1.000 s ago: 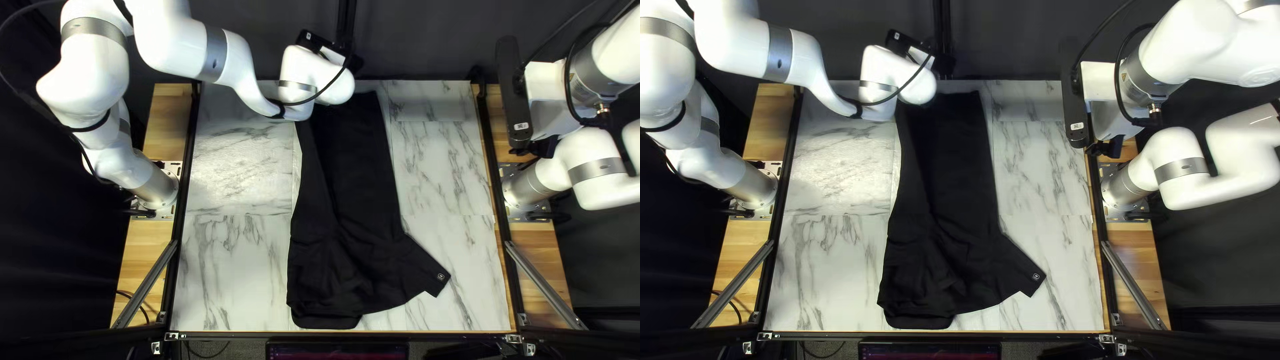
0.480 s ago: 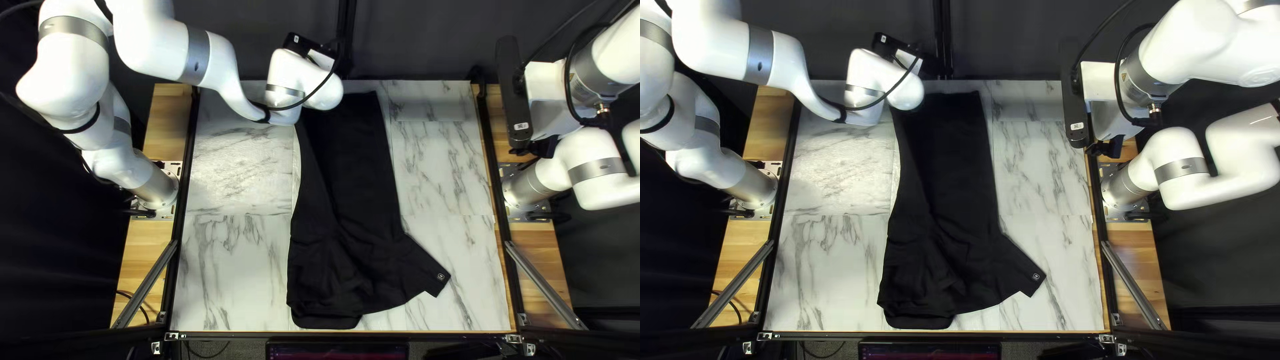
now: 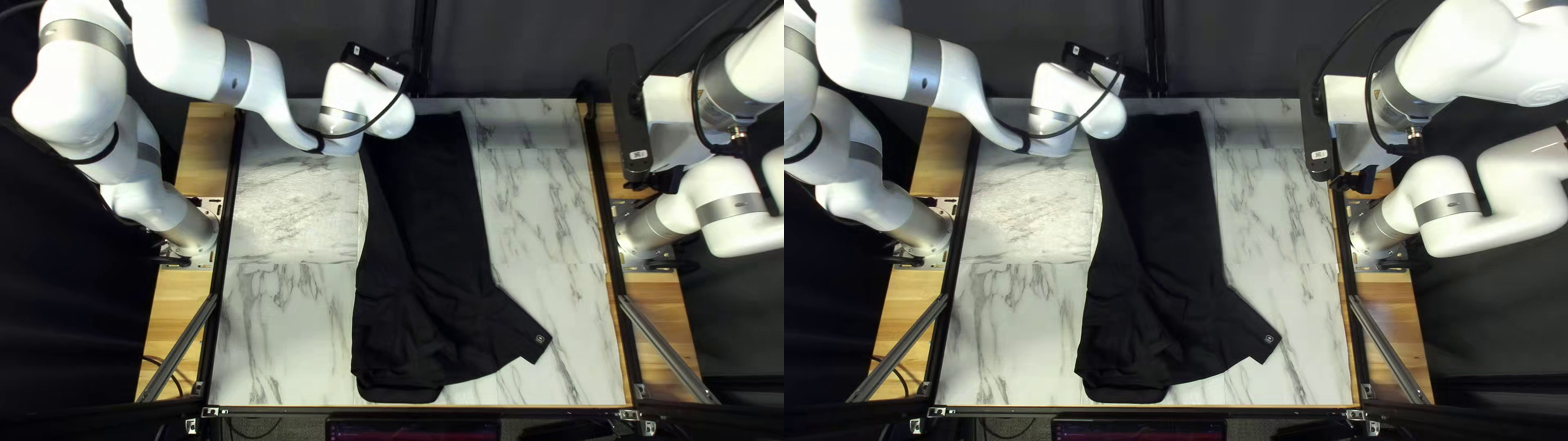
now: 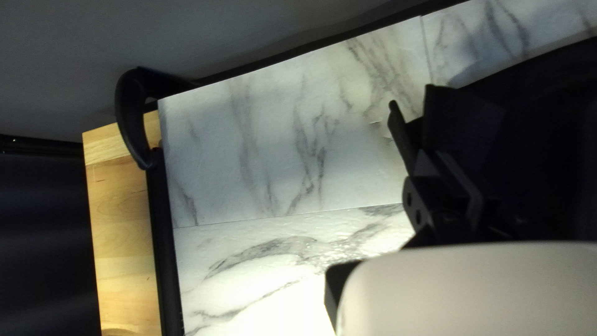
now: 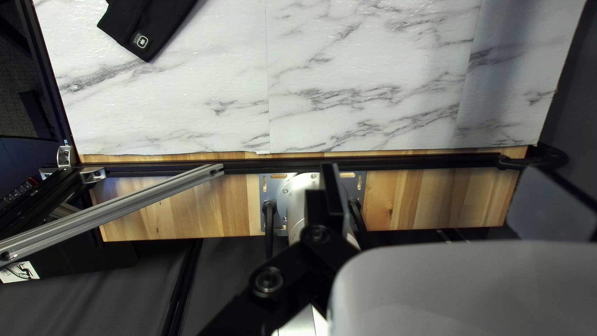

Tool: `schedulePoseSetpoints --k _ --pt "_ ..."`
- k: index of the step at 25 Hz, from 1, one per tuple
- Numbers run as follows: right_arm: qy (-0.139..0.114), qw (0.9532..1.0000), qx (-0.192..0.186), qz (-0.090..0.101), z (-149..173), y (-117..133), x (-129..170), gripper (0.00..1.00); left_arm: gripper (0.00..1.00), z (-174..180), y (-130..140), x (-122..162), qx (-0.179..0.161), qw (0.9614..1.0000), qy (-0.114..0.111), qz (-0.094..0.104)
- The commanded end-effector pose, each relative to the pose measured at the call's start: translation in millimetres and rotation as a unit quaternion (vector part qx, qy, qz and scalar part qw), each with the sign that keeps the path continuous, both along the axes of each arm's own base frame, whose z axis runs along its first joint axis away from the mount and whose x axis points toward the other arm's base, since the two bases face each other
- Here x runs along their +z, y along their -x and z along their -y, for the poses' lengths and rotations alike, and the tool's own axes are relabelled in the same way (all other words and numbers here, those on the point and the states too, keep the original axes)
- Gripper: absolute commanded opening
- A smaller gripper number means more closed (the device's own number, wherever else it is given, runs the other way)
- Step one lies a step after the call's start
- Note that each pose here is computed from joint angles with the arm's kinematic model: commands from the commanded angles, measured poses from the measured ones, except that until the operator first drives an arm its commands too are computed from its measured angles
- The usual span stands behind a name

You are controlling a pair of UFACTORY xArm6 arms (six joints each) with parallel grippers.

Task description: Fold t-shirt

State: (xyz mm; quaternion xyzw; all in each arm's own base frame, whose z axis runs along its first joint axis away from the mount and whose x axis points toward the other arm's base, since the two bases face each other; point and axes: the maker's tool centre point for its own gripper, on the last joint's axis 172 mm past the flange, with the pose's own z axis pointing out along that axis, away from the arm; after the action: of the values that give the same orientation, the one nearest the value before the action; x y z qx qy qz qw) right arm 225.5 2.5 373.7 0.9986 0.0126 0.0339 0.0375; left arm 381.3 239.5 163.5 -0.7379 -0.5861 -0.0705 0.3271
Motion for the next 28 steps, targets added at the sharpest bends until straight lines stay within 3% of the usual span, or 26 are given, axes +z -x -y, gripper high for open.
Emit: schedulePoseSetpoints --k 1,17,28 --pt "0.0 1.0 0.0 0.0 0.0 0.0 0.0 1.0 0.0 1.3 -4.1 6.3 -0.004 1.0 -0.004 0.001" --pt "0.0 1.0 0.0 0.0 0.0 0.0 0.0 1.0 0.0 7.4 -13.3 42.2 -0.026 0.9994 -0.022 0.0" --pt "0.0 1.0 0.0 0.0 0.0 0.0 0.0 1.0 0.0 4.9 -13.8 46.1 -0.031 0.9992 -0.024 0.0"
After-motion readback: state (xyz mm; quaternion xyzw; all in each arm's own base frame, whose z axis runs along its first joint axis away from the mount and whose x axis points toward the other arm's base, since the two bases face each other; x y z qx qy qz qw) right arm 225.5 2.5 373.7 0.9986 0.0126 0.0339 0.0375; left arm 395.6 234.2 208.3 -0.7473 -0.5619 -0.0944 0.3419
